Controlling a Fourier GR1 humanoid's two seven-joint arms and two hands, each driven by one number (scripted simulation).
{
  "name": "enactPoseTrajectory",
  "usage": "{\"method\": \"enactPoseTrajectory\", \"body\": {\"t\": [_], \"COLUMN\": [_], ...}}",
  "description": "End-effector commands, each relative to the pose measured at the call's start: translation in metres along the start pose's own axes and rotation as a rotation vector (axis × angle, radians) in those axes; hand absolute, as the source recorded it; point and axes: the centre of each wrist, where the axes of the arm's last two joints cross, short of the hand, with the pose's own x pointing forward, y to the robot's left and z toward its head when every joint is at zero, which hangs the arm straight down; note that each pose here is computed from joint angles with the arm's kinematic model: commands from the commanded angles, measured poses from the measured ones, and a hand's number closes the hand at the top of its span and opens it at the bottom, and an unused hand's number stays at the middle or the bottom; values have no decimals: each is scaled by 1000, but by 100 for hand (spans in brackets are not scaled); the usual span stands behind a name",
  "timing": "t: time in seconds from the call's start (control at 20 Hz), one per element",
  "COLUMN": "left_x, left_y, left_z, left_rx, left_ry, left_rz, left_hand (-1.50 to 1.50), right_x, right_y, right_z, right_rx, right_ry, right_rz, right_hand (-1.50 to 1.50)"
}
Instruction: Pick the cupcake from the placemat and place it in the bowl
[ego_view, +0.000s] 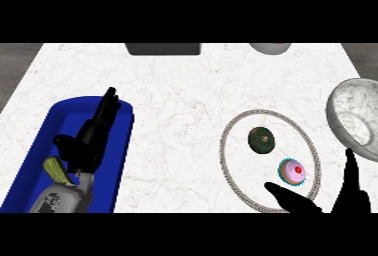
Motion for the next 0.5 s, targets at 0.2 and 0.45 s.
{"method": "enactPoseTrajectory", "body": {"t": [0.2,0.45], "left_x": [-13,-11], "left_y": [2,6], "left_z": [8,-7], "left_rx": [-2,-6], "left_ry": [-7,-19], "left_rz": [2,3], "left_hand": [0,0], "right_x": [-18,-30], "right_y": [-6,6], "right_z": [0,12], "right_rx": [1,-1], "right_ry": [-67,-54], "right_rz": [-118,-169], "right_hand": [-150,-150]}}
